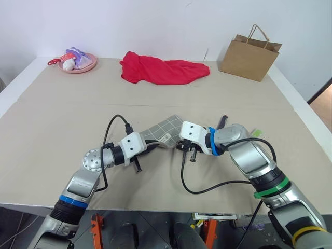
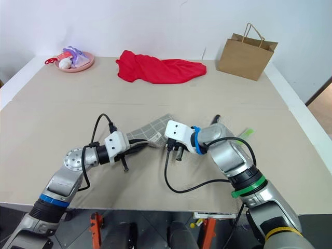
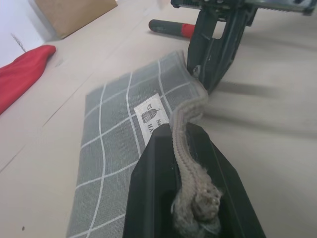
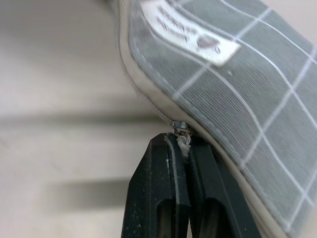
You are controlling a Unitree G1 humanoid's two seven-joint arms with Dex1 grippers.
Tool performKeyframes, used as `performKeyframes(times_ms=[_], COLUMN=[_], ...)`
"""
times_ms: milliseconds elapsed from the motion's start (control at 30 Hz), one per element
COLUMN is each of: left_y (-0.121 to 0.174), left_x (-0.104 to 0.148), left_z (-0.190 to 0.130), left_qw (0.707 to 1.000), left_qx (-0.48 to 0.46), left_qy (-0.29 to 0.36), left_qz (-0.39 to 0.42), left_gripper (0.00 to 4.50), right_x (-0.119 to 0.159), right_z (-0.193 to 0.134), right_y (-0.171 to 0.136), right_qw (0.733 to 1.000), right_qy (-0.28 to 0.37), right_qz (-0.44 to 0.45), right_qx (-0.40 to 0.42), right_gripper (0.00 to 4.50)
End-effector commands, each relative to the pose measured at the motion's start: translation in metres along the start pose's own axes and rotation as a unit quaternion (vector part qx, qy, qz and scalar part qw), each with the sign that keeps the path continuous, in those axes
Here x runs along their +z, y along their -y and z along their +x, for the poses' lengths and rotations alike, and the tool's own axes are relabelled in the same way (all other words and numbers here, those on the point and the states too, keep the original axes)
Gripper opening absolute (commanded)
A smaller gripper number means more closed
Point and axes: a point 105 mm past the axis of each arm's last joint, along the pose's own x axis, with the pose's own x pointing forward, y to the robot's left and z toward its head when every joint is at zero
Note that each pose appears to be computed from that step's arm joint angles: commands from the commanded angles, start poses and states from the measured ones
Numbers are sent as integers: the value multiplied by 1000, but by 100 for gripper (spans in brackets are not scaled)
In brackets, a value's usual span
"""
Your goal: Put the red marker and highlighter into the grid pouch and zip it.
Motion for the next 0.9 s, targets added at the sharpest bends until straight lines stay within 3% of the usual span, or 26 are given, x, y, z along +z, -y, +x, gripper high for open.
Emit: performKeyframes(times_ms=[33, 100, 133, 200, 333, 400, 600, 733, 900], left_y=[-1, -2, -3, -5, -9, -11, -14, -29, -43], left_x=[18, 17, 17, 16, 16, 16, 20, 46, 60], left_z=[2, 1, 0, -1, -4, -5, -7, -17, -31], left_qw=[999, 999, 999, 999, 999, 999, 999, 990, 984], left_qx=[13, 15, 17, 23, 30, 32, 43, 51, 34], left_qy=[30, 28, 26, 23, 21, 20, 29, 102, 122], left_qz=[13, 14, 15, 16, 18, 19, 6, -84, -123], left_gripper=[0, 0, 0, 0, 0, 0, 0, 0, 0], right_x=[23, 21, 21, 18, 12, 6, 2, 13, -16], right_z=[-3, -4, -4, -7, -11, -13, -39, -100, -153], right_y=[-5, -6, -7, -8, -14, -14, 1, 11, 39], right_qw=[999, 999, 999, 998, 998, 999, 998, 983, 965], right_qy=[49, 49, 50, 51, 45, 35, 56, 156, 171], right_qz=[-6, 0, 4, 10, 6, 5, 35, 89, 145], right_qx=[9, 12, 14, 18, 38, 38, 2, -24, -139], right_gripper=[6, 6, 84, 145, 361, 437, 437, 437, 437])
